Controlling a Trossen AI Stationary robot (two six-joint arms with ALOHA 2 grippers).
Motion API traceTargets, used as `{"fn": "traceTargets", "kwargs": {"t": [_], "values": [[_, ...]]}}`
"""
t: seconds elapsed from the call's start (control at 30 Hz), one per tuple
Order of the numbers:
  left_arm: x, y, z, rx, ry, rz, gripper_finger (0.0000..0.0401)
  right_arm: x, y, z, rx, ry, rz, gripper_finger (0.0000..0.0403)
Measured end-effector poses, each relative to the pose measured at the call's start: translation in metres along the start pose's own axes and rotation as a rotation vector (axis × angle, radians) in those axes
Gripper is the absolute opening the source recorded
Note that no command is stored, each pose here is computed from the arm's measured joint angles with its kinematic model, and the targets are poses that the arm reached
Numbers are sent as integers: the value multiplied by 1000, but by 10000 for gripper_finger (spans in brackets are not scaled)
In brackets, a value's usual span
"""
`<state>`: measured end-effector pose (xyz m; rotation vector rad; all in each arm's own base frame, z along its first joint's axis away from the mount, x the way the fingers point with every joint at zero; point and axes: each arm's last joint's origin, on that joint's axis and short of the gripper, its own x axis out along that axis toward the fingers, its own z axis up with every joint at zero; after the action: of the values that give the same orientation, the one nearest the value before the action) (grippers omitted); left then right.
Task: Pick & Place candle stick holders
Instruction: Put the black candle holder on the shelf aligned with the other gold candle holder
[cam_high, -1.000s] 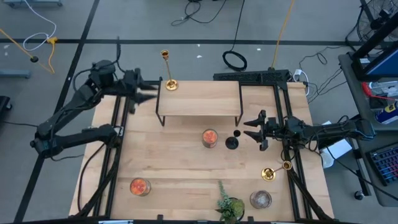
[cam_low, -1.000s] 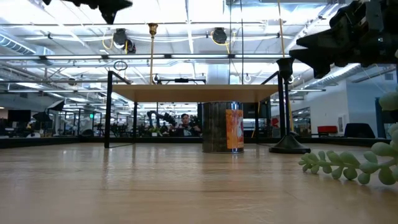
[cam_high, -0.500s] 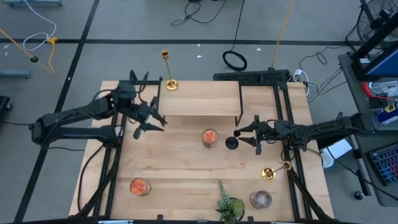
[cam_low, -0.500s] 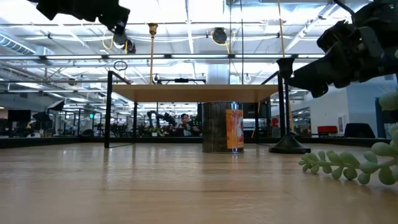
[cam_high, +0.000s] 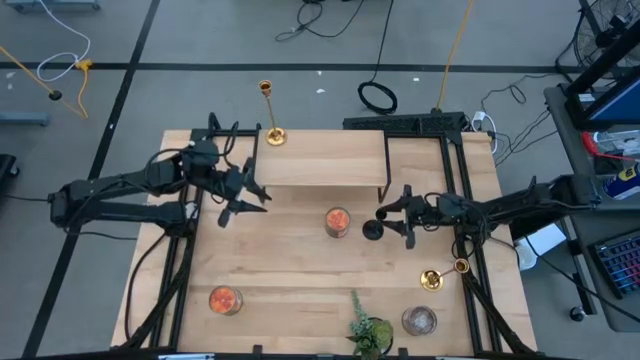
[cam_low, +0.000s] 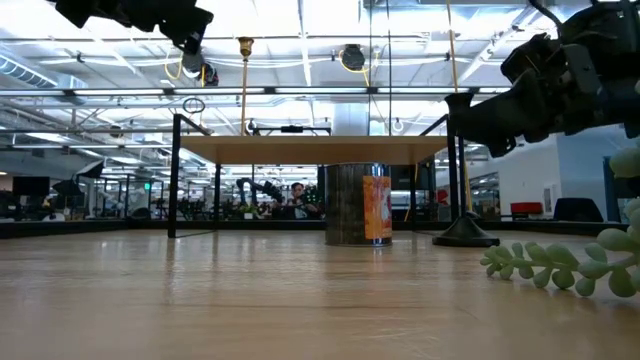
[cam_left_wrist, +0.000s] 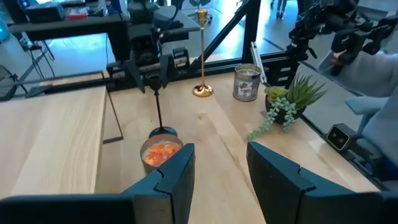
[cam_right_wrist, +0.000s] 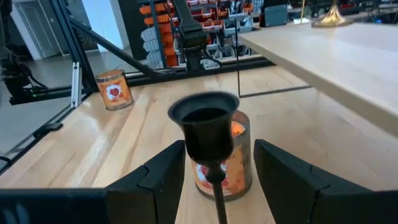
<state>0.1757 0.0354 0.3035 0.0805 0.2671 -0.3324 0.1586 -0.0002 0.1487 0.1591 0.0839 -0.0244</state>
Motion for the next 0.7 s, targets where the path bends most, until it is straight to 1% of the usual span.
{"fn": "traceTargets", "kwargs": {"t": [0.1, 0.3, 0.47, 0.7], "values": [[1, -1, 1, 6, -5, -9, 152, 3, 0, -3, 11, 12, 22, 187], [2, -3, 1, 10, -6, -20, 152, 8, 0, -6, 11, -1, 24, 187], [2, -3, 1, 10, -6, -21, 152, 13, -1, -15, 10, 71, 13, 187], [2, -3, 1, 10, -6, -20, 152, 20, -2, -22, -10, 125, 1, 187]]}}
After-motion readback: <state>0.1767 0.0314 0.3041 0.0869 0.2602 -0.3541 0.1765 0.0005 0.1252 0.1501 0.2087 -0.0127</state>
